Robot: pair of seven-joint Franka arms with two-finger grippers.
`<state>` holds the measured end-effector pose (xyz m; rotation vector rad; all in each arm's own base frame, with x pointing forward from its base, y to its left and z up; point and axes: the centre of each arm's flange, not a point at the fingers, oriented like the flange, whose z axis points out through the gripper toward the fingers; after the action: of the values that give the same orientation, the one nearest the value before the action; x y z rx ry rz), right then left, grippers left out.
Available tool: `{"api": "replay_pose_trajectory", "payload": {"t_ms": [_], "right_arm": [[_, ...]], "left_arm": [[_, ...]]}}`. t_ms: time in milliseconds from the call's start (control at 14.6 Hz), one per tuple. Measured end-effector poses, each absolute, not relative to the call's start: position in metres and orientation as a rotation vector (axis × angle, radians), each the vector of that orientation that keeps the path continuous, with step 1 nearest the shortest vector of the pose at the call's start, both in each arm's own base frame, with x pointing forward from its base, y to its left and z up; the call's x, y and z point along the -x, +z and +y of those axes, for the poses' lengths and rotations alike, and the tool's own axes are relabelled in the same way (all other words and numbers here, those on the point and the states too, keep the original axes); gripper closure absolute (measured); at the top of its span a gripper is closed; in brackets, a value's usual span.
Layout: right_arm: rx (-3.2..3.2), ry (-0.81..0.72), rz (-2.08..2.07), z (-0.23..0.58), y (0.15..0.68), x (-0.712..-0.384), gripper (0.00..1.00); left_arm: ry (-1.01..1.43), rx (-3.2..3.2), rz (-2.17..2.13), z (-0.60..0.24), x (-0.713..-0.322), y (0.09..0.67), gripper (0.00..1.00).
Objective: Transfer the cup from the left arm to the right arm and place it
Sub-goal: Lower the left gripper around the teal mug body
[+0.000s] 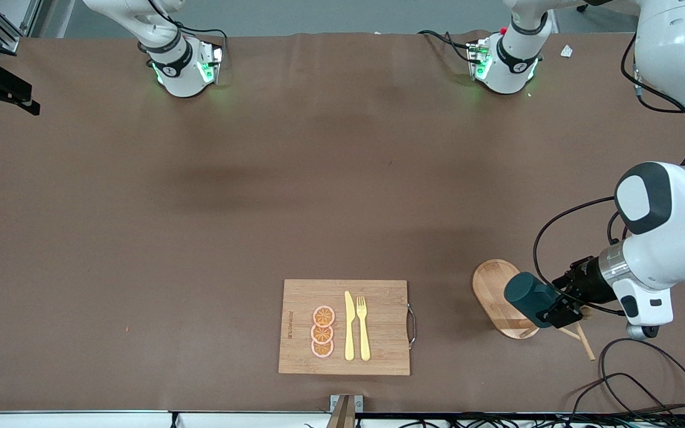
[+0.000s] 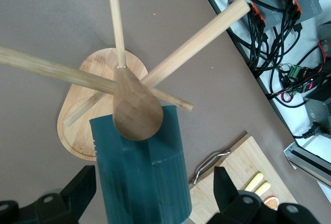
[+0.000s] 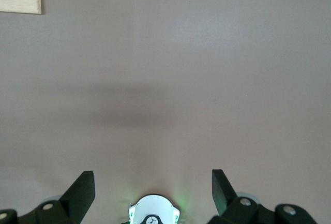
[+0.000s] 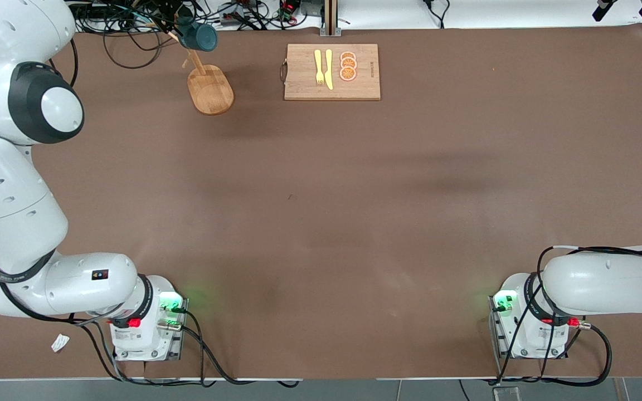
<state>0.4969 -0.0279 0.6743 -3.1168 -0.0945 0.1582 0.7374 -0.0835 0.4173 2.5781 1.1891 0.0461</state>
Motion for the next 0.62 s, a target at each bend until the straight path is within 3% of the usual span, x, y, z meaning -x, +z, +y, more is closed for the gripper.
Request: {"api": "replay_pose_trajectory", "payload": {"t_ms": [618], "right_arm": [[3.110,0.149,-0.089,-0.027,0.675,-0.498,0.00]], "left_arm": [[-0.029,-2.500,1.284,-0.082,-0.739,0.402,0.00]]}}
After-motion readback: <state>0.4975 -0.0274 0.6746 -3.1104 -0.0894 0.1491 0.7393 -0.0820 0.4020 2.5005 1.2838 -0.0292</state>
